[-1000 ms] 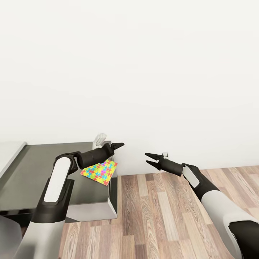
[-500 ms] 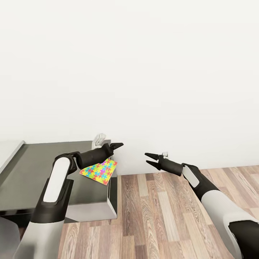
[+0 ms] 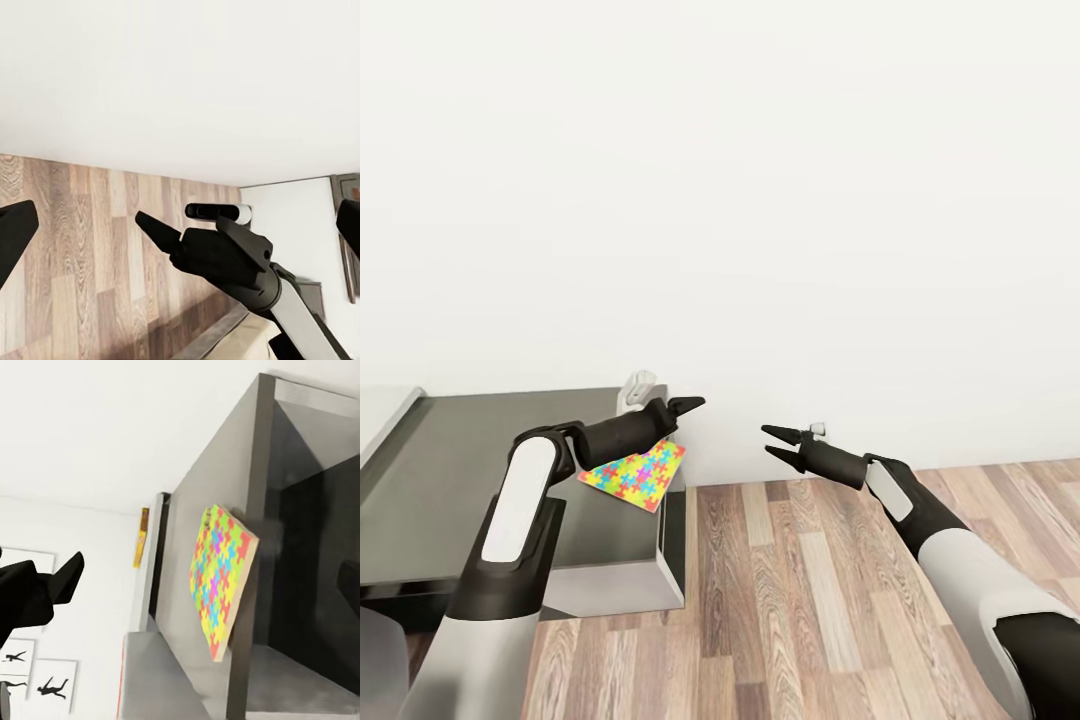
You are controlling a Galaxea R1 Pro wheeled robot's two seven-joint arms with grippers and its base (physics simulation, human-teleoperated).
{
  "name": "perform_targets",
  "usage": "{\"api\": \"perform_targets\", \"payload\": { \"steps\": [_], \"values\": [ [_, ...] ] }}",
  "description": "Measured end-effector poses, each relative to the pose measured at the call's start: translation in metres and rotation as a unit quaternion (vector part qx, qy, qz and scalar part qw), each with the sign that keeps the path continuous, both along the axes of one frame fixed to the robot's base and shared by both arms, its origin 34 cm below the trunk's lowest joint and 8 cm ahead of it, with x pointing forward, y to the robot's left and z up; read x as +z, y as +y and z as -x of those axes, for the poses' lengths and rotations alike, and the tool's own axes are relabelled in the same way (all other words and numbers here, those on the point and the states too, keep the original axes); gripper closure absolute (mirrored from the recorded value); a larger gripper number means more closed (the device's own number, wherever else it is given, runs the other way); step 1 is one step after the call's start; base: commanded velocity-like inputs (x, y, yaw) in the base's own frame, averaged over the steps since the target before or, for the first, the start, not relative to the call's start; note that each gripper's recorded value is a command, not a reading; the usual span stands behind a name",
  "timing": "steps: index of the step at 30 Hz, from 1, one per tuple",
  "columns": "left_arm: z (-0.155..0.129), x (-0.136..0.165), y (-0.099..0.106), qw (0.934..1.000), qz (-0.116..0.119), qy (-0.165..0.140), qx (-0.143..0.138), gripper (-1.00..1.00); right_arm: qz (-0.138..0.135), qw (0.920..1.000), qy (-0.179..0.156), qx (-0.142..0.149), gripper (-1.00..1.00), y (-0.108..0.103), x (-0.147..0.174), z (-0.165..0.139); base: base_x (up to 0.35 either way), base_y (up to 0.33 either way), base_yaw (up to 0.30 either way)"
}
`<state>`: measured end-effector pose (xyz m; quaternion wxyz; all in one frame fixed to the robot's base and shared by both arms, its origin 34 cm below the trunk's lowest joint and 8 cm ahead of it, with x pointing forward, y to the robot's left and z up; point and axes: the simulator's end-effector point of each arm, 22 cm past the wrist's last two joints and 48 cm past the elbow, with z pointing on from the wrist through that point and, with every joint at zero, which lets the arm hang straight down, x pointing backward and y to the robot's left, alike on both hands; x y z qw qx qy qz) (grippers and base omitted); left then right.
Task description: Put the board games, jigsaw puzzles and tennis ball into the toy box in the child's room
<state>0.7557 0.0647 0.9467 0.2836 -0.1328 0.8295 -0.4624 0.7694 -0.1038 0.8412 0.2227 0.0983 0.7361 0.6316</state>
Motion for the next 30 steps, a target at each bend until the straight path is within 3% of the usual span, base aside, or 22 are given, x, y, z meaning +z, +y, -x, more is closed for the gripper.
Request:
{"api": "perform_targets", "payload": {
  "steps": [4,17,30],
  "values": [
    [0.0,-0.002,-0.002,1.0,0.007,-0.003,-0.003,-1.0,0.0,1.0,-0.002,0.0,-1.0,0.001,-0.005,-0.001,0.0,0.0,0.0],
    [0.003,0.008,-0.018,0.9963,0.075,-0.03,-0.029,-1.0,0.0,1.0,-0.006,0.0,-1.0,0.002,-0.023,-0.002,0.0,0.0,0.0],
    [0.005,-0.002,-0.023,0.9941,0.095,-0.037,-0.037,-1.0,0.0,1.0,-0.006,0.0,-1.0,0.002,-0.042,-0.003,0.0,0.0,0.0]
  ]
}}
